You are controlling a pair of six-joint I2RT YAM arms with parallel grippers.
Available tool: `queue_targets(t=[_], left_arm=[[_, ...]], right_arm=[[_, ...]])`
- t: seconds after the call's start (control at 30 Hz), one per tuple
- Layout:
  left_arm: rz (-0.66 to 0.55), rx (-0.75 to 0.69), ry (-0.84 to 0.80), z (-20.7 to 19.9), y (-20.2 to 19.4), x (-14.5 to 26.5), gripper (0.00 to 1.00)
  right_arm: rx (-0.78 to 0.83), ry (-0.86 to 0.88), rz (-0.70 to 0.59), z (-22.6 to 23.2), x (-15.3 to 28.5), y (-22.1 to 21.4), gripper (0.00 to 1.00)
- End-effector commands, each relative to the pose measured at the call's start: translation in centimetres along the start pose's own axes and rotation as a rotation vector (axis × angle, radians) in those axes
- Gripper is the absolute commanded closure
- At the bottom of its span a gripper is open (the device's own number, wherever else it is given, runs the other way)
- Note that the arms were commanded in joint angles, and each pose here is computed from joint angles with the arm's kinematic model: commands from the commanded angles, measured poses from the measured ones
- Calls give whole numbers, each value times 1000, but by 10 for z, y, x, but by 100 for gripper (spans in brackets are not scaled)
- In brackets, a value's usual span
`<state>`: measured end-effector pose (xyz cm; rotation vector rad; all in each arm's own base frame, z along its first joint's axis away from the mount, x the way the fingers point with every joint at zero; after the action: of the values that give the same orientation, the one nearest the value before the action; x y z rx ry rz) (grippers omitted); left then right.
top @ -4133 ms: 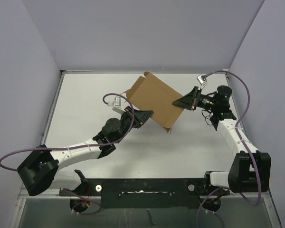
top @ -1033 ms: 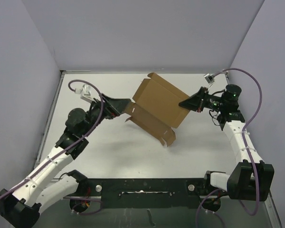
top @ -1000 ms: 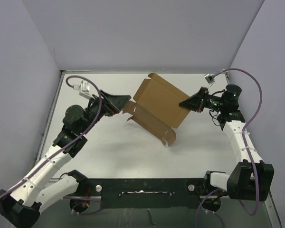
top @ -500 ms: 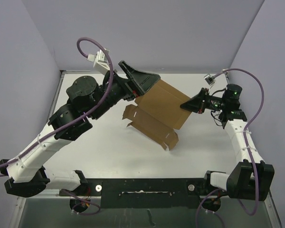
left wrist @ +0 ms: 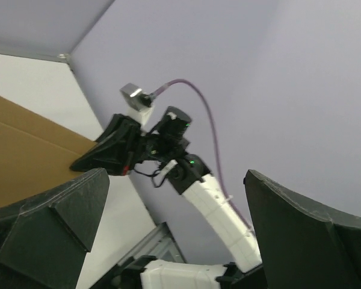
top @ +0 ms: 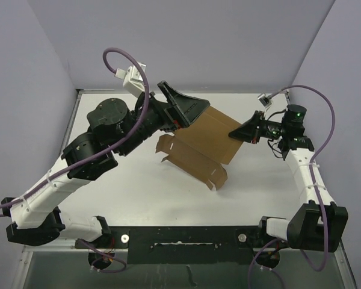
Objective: Fold the paper box
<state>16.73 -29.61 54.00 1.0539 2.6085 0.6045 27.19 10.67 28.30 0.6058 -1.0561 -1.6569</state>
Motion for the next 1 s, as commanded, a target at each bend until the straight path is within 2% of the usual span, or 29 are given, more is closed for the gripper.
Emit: queue_targets(t=[0.0, 0.1, 0.17, 0.3, 0.43, 0.53, 0.63, 0.83, 0.97], left_arm=[[-80, -224, 71, 32, 8, 6, 2], [-85, -410, 77, 75, 9, 23, 2], [-78, -449, 78, 102, 15, 42, 2], [-6, -489, 128, 171, 1, 60, 2], [16, -549, 265, 246, -14, 76, 3], [14, -611, 267, 290, -30, 80, 8], [24, -613, 227, 316, -47, 80, 12], [110, -575, 302, 360, -69, 72, 19], [126, -505, 306, 380, -78, 64, 22]], right_arm=[[157, 54, 12, 27, 1, 29, 100], [185, 41, 47, 35, 0, 32, 100], [157, 16, 78, 30, 0, 27, 100], [128, -62, 171, 3, 0, 9, 100], [184, -149, 258, -17, 5, 2, 100], [232, -167, 284, -26, 7, -1, 100], [269, -124, 292, -27, 5, -3, 100], [344, -61, 271, -21, 3, 0, 100], [406, -30, 251, -16, 2, 6, 100]])
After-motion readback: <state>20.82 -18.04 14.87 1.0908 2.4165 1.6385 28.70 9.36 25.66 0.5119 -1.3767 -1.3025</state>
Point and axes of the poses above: each gripper's point midway between its finger pads, its own x axis back along the fingers, its own z axis along the line the jaws close on, y = z × x, the point moved 4 cm from there along x, back along the fingers, and after that the axes turned 8 degrees about x, right-handed, at the moved point
